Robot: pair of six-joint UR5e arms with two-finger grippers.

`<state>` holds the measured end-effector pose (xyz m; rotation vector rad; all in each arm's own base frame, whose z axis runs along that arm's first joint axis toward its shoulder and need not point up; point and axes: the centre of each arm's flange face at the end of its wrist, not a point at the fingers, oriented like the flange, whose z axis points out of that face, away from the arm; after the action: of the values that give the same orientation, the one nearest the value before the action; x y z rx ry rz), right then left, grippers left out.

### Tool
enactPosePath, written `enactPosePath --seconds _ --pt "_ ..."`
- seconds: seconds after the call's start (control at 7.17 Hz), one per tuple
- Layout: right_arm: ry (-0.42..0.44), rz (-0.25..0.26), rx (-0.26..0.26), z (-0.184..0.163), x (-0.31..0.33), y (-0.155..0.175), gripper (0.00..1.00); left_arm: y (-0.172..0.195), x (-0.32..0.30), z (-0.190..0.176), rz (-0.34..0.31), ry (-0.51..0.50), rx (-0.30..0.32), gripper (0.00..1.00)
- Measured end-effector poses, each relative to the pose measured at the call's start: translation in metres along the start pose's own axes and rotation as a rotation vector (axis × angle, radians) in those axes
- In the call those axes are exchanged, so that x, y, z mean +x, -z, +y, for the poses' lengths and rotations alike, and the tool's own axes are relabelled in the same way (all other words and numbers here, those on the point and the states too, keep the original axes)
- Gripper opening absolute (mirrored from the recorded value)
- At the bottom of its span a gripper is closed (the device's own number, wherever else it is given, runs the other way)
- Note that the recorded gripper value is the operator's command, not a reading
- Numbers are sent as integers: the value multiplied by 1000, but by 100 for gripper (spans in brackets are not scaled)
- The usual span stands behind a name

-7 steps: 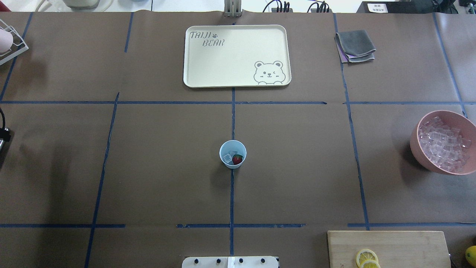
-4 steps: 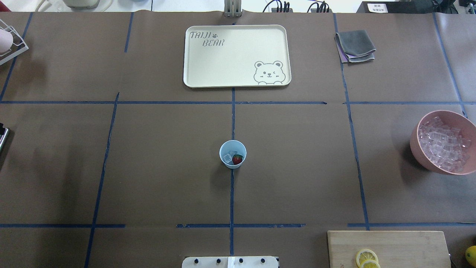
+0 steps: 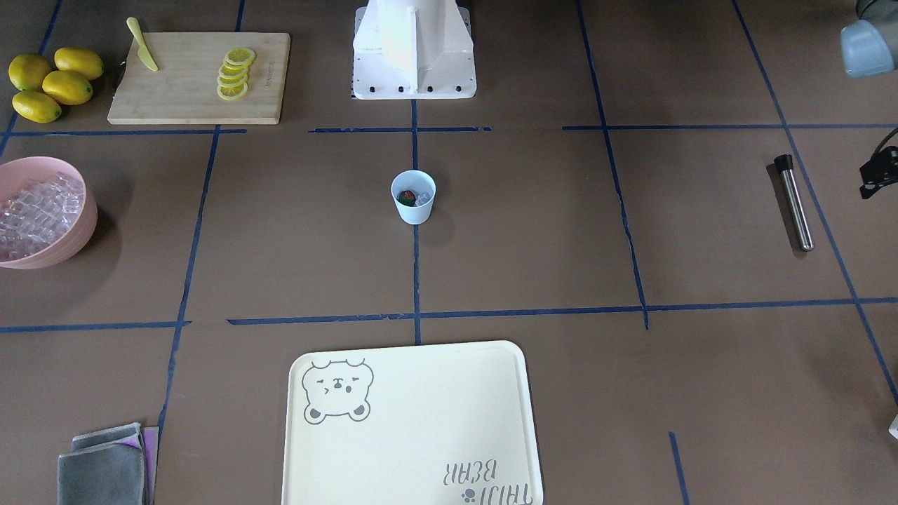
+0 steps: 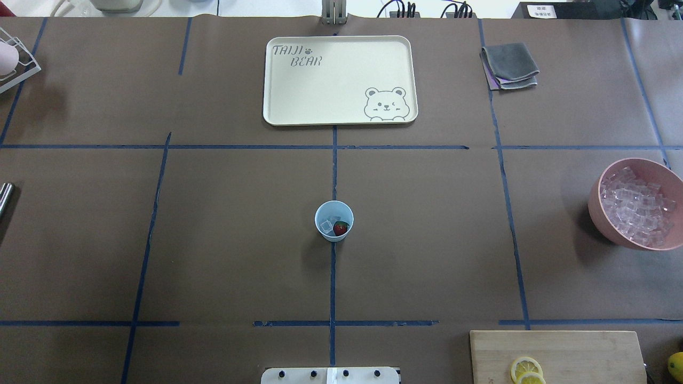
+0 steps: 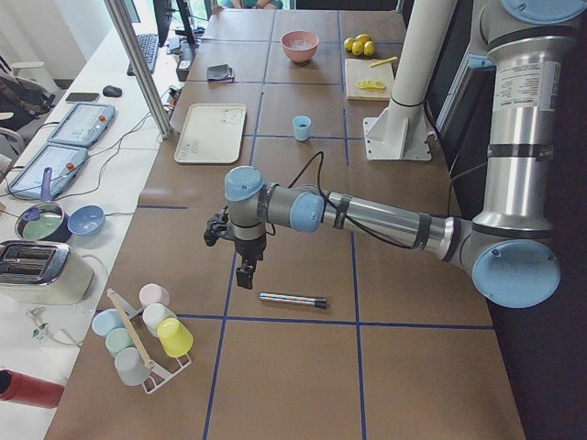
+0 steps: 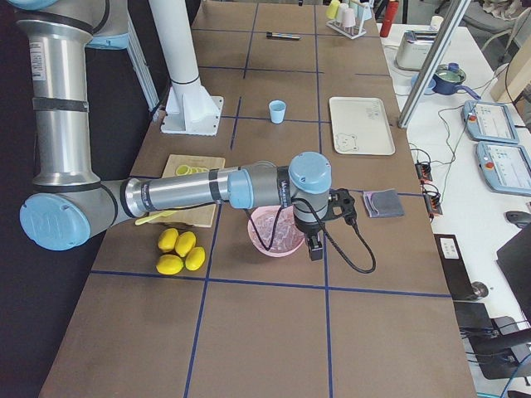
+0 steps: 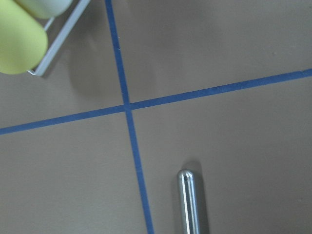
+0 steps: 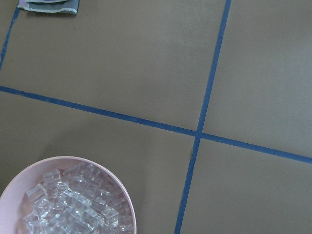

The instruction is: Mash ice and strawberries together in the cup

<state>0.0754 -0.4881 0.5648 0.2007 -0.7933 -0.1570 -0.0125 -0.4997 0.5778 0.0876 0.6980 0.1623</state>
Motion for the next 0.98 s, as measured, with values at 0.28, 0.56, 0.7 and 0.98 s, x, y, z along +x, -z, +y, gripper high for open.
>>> enactPosePath --seconds 0.28,0.56,0.7,0.98 --pt "-22 -9 -19 6 6 -7 99 -2 -73 24 148 76 11 100" --pt "-58 -25 -48 14 21 -21 99 -7 -96 34 174 110 17 100" --pt "-83 -35 -61 19 34 -29 99 -7 -98 35 170 116 17 100" --pt "-134 -71 -70 34 71 -40 99 -6 -99 34 163 119 18 100"
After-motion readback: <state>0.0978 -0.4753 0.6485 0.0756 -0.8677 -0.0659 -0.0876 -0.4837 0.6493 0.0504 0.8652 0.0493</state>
